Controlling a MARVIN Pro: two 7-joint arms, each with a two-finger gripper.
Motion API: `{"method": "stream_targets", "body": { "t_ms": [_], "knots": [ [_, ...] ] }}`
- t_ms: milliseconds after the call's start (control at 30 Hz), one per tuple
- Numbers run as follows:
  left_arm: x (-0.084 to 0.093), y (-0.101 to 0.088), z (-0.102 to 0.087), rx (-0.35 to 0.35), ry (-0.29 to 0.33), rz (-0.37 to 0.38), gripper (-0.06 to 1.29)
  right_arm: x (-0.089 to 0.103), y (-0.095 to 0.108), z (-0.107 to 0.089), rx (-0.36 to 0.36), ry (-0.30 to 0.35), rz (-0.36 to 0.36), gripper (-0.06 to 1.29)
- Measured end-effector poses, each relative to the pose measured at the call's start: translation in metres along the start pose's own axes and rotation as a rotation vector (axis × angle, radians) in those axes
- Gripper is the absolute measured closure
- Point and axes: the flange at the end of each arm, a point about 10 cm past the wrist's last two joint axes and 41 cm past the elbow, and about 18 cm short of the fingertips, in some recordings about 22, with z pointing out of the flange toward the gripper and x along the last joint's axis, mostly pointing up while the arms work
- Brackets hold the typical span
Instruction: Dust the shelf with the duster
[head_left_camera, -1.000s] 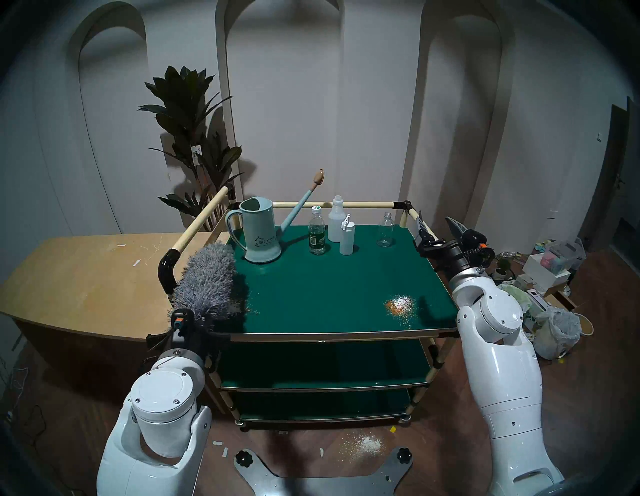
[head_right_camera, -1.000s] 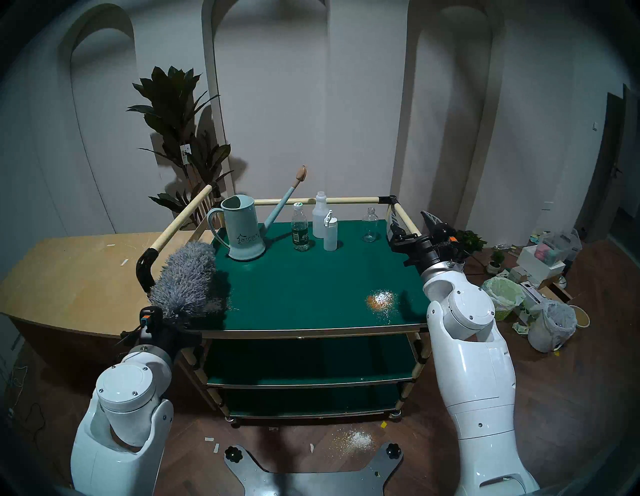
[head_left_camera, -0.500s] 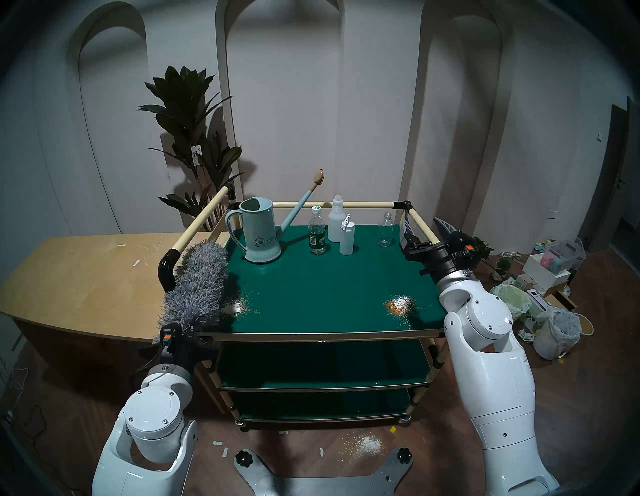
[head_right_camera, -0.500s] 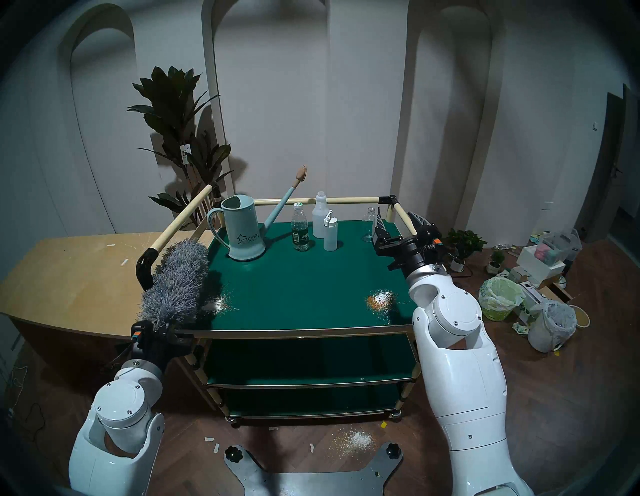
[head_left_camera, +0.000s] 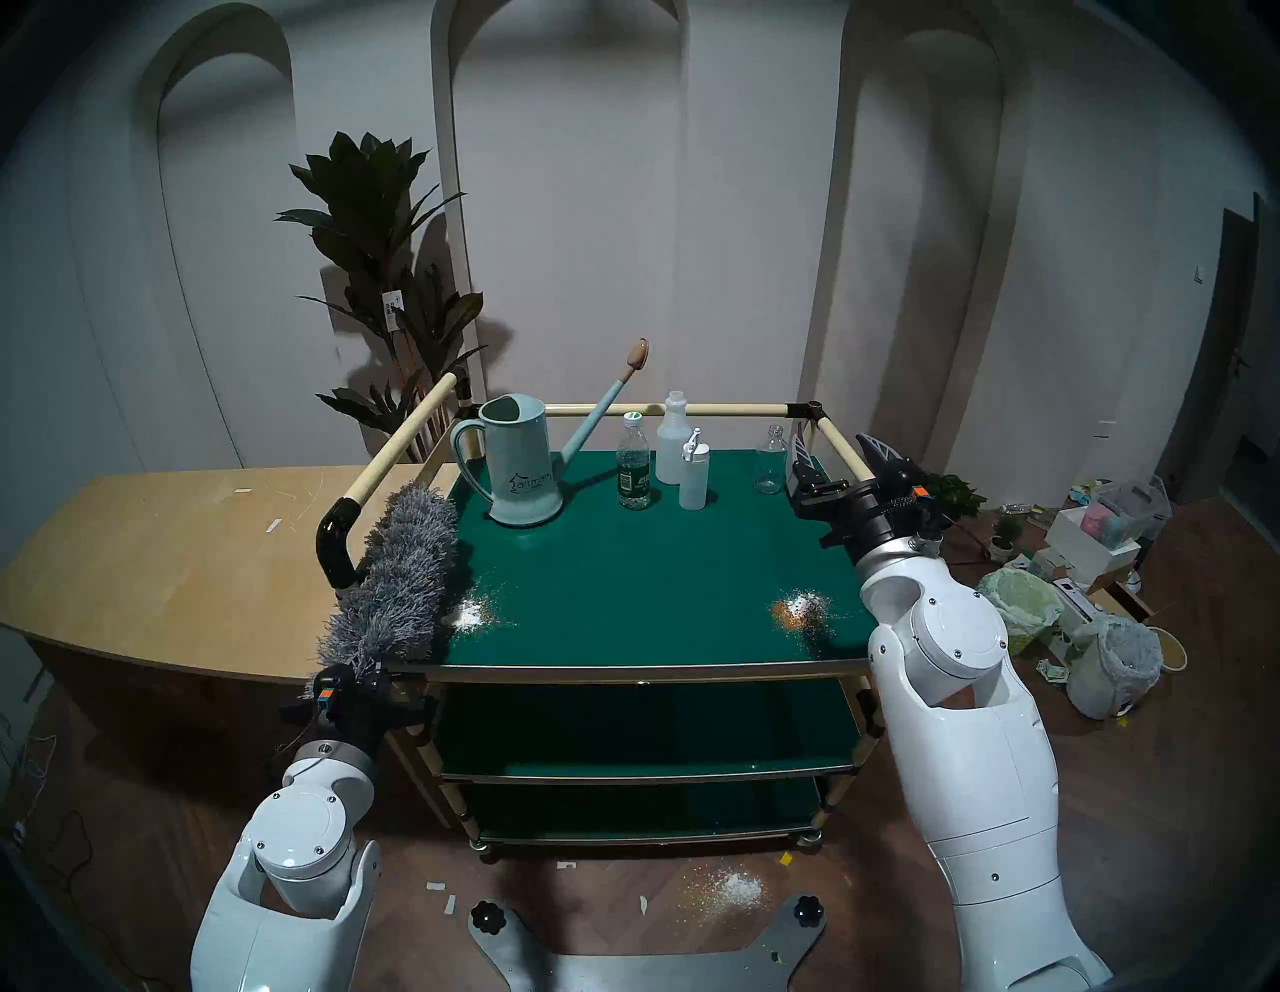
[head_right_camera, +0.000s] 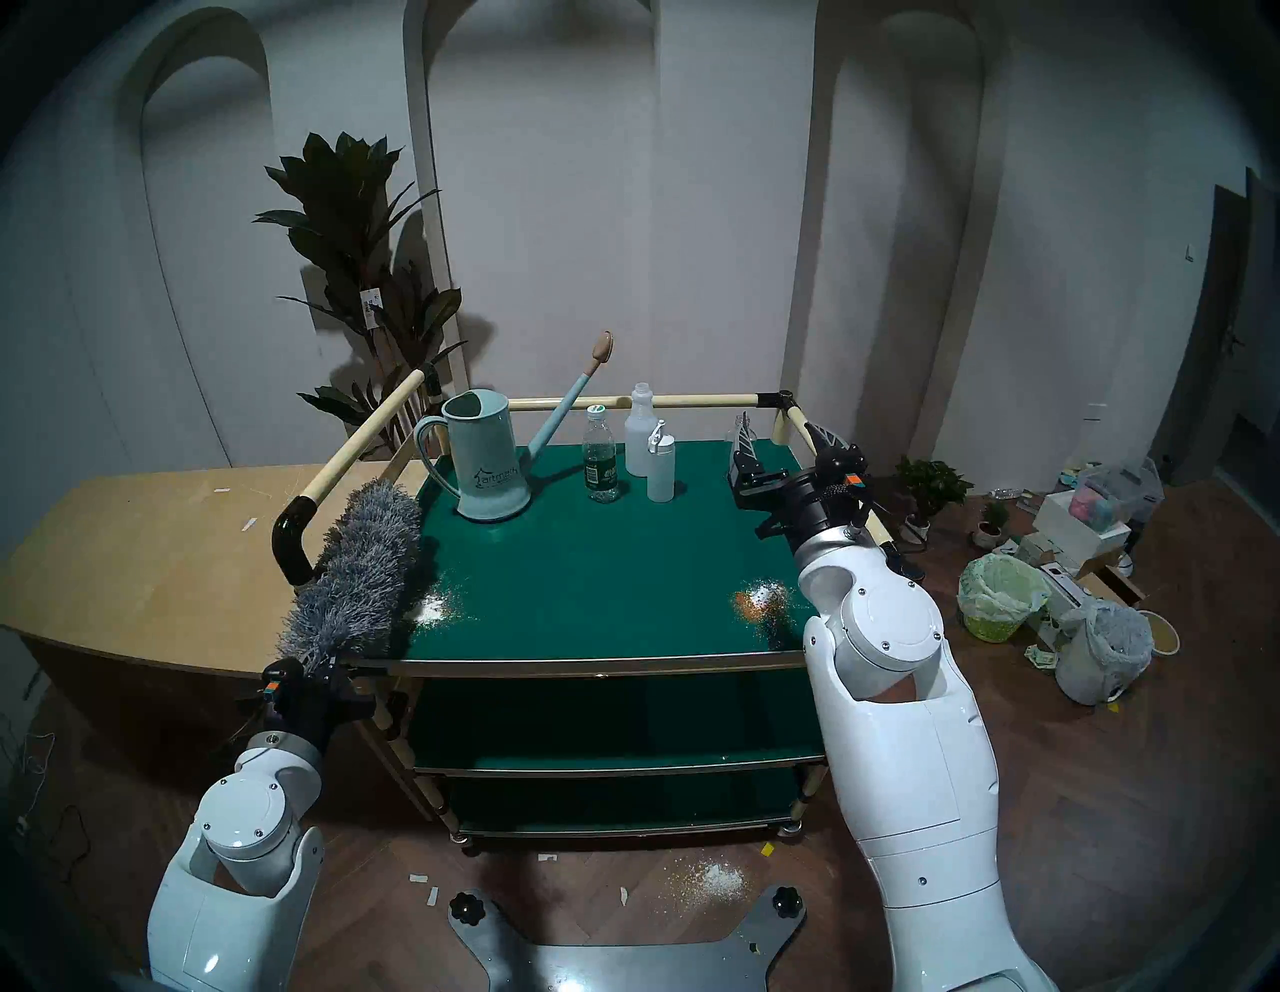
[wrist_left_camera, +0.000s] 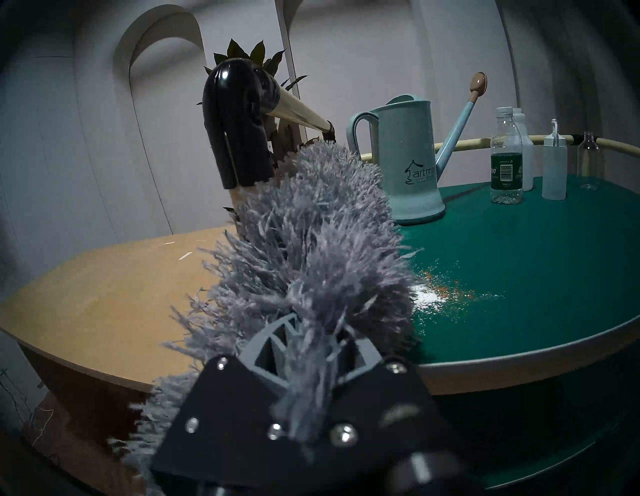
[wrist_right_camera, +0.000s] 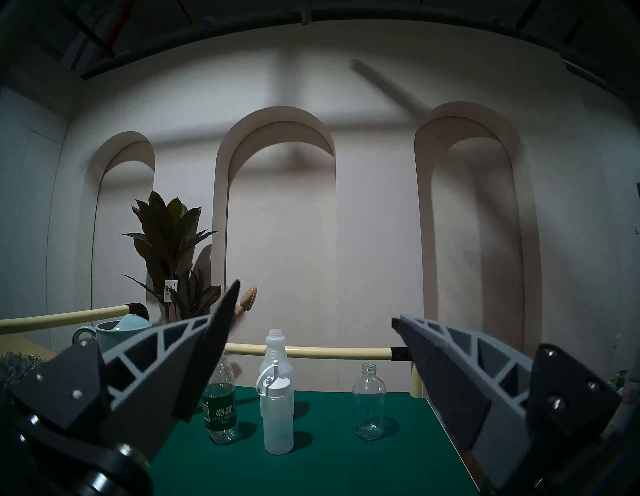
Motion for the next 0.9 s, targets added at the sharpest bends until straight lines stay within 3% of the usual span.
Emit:
{"method": "stream_targets", "body": {
  "t_ms": [267, 567, 900],
  "knots": [
    [-0.009, -0.001, 0.012, -0.049, 0.064, -0.027, 1.24, -0.001, 0.002, 0.001, -0.032, -0.009, -0.007, -0.02],
    [-0.025, 0.005, 0.018, -0.078, 0.039, -0.044, 1.24, 0.001, 0.005, 0.002, -0.059, -0.007, -0.011, -0.02],
    [-0.026, 0.008, 0.026, -0.054, 0.024, -0.035, 1.24, 0.0, 0.008, 0.003, -0.07, -0.008, -0.011, -0.02]
  ]
}}
